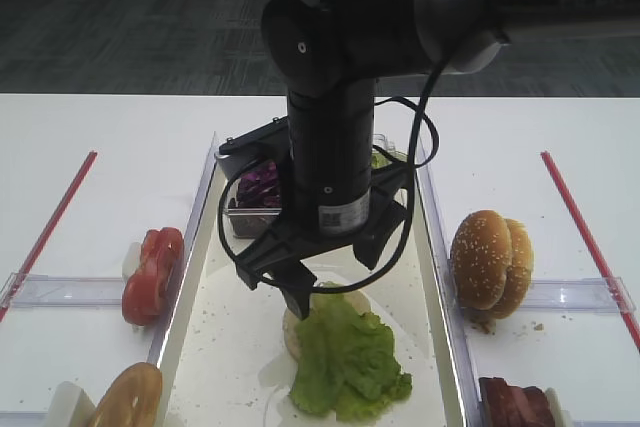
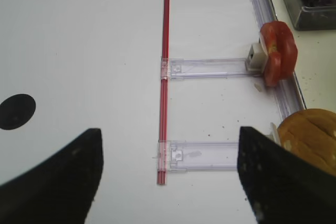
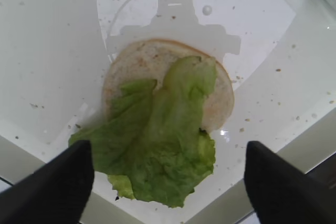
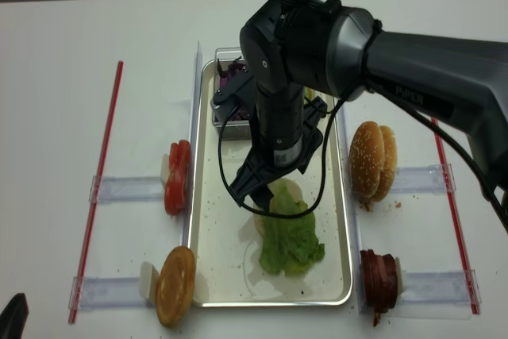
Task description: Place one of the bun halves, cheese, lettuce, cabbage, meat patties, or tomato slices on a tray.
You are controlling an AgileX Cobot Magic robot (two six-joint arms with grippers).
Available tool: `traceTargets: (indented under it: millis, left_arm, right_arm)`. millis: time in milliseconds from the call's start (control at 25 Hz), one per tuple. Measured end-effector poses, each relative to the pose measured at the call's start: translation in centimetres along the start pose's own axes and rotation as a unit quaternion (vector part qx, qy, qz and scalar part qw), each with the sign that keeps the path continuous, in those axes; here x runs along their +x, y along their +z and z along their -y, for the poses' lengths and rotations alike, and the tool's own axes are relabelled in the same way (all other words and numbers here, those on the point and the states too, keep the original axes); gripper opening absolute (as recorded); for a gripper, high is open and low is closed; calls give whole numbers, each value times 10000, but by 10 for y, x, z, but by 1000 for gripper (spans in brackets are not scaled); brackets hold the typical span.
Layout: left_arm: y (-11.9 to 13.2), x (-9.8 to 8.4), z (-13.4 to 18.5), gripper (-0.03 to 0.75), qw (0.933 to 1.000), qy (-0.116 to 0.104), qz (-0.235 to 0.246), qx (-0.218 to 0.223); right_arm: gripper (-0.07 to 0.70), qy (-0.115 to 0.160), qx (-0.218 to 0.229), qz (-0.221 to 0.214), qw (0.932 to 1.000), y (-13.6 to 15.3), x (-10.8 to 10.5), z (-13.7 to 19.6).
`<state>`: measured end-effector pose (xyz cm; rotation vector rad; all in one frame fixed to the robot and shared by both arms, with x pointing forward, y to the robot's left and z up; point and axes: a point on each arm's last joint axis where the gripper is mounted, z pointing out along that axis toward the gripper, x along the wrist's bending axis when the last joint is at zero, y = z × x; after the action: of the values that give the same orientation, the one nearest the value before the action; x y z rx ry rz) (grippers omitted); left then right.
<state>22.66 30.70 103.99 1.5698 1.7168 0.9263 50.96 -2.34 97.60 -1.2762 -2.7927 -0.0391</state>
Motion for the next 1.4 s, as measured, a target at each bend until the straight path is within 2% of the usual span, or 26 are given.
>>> traceTargets:
  millis: [760,1200,1400]
  left_arm:
    - [0,0,0,491,10000,0,0,0]
    - [0,0,0,491,10000,0,0,0]
    - [0,0,0,491,10000,0,0,0]
  right_arm:
    - [629,25,-63,1,10000,-2,0,0]
    - [629,42,-822,65,9966,-60,1,17]
    - [629,45,-979,61,9952,-80,2,27]
